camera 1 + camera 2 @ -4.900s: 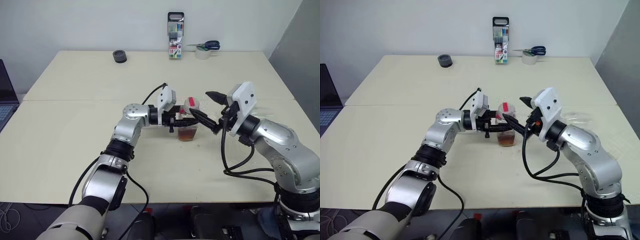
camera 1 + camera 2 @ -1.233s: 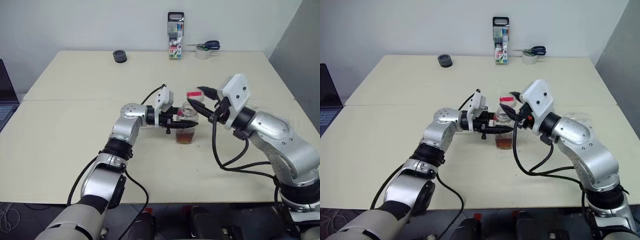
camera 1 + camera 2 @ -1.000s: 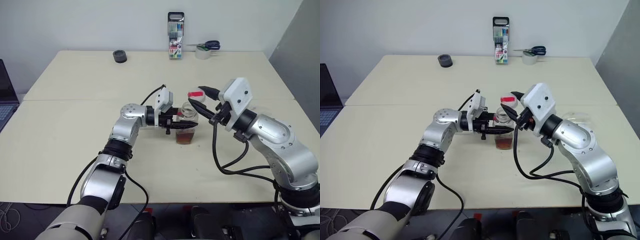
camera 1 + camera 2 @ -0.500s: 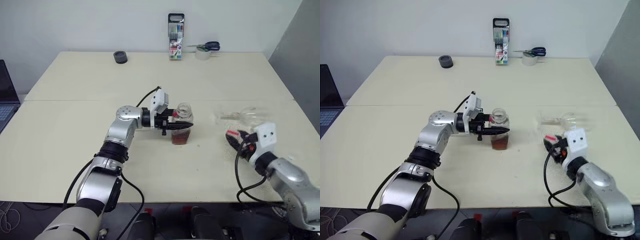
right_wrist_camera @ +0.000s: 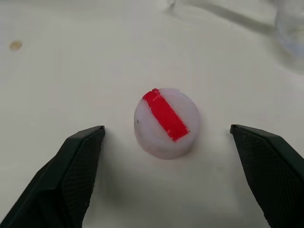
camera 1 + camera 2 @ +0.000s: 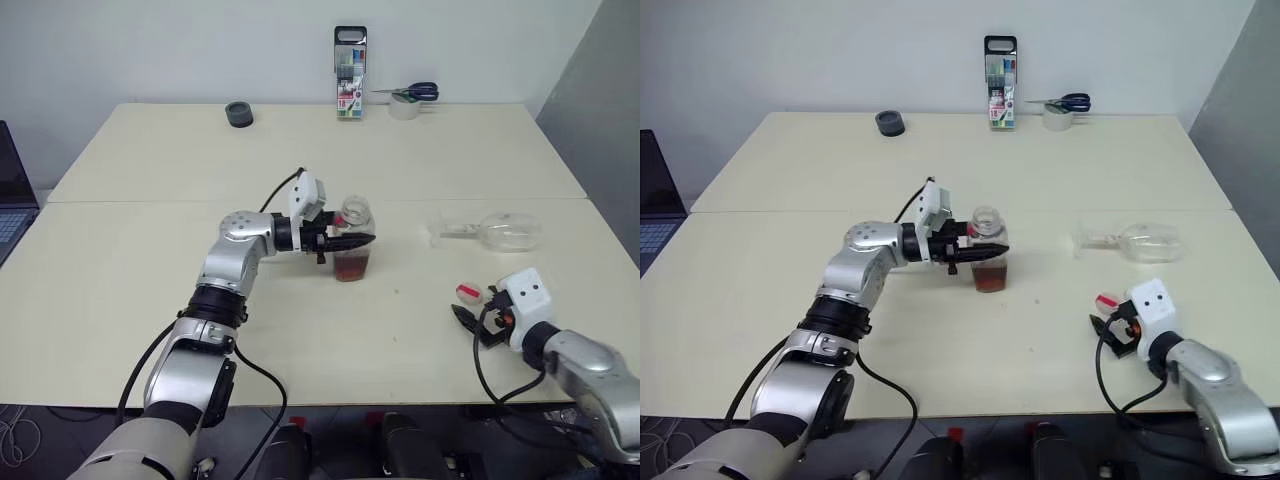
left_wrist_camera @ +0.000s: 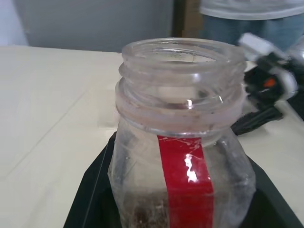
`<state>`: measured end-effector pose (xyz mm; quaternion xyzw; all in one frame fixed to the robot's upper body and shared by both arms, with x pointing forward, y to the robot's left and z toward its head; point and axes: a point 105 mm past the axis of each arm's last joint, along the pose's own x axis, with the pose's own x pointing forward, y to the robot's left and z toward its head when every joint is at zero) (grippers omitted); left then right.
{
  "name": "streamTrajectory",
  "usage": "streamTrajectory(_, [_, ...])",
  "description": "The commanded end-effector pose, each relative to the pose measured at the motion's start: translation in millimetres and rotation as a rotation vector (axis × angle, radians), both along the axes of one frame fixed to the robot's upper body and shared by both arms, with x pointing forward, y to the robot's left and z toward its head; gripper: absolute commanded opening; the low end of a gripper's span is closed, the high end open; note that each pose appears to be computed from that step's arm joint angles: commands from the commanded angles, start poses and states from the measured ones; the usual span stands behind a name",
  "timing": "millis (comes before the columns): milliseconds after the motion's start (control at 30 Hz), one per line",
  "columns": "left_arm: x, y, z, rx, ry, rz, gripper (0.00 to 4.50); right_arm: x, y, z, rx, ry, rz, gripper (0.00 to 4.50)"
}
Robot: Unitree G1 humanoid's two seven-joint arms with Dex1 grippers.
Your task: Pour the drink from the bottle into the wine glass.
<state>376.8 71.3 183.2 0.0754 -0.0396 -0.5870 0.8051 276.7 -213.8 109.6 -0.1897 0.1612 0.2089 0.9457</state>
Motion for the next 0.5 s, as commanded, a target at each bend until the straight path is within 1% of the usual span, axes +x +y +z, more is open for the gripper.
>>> streamTrajectory(33, [6.3,29.3,28.8,-0.085,-0.046,0.133,1.79,-9.6,52.5,50.8,0.091,-0.118,0.307,4.5])
streamTrajectory(133, [12.0,59.2,27.6,-0.081,-0.037,0.264,1.79,-7.9,86.7,74.2,0.169,-0.156,0.456,4.5])
streamTrajectory(200, [18.5,82.4,25.8,-0.067,-0.048,0.39,1.79,-3.5,109.4,85.4,0.205,-0.175,0.538,4.5])
streamTrajectory(267, [22.3,96.3,25.2,-0.066,-0.055,0.475,1.79,-0.2,123.6,90.5,0.224,-0.177,0.586,4.5])
streamTrajectory(400, [26.2,131.0,21.2,-0.113,-0.046,0.683,1.79,16.3,168.0,96.7,0.234,-0.188,0.693,4.5])
streamTrajectory(500, [26.8,141.4,21.2,-0.154,-0.054,0.764,1.78,26.0,189.7,98.1,0.224,-0.195,0.726,4.5])
